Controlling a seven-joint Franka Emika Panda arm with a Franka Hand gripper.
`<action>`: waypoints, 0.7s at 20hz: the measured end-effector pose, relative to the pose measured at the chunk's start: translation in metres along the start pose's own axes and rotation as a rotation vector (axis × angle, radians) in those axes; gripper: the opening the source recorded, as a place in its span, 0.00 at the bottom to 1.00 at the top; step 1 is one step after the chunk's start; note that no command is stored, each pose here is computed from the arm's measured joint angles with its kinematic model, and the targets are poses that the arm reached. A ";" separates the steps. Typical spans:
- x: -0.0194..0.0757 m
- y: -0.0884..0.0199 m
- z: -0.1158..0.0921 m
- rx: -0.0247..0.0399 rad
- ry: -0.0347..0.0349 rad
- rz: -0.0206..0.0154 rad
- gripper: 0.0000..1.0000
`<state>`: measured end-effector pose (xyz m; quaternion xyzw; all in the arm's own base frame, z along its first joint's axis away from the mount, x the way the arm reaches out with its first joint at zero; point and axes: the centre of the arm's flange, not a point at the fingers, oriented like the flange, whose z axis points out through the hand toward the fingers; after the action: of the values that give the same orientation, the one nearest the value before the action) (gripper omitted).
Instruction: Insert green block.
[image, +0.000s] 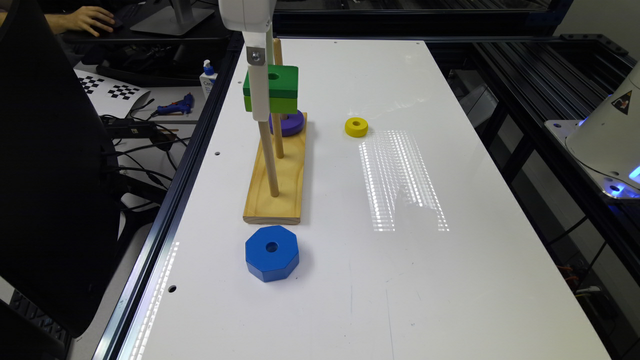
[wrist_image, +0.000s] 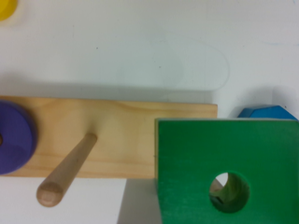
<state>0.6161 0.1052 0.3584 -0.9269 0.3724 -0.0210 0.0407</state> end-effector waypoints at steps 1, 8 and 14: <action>0.0009 -0.001 0.000 0.0015 0.0006 0.0000 0.00; 0.0082 -0.010 0.004 0.0084 0.0011 -0.0011 0.00; 0.0102 -0.013 0.015 0.0010 -0.0070 -0.0040 0.00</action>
<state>0.6336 0.1085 0.3445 -0.9277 0.3704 -0.0180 0.0424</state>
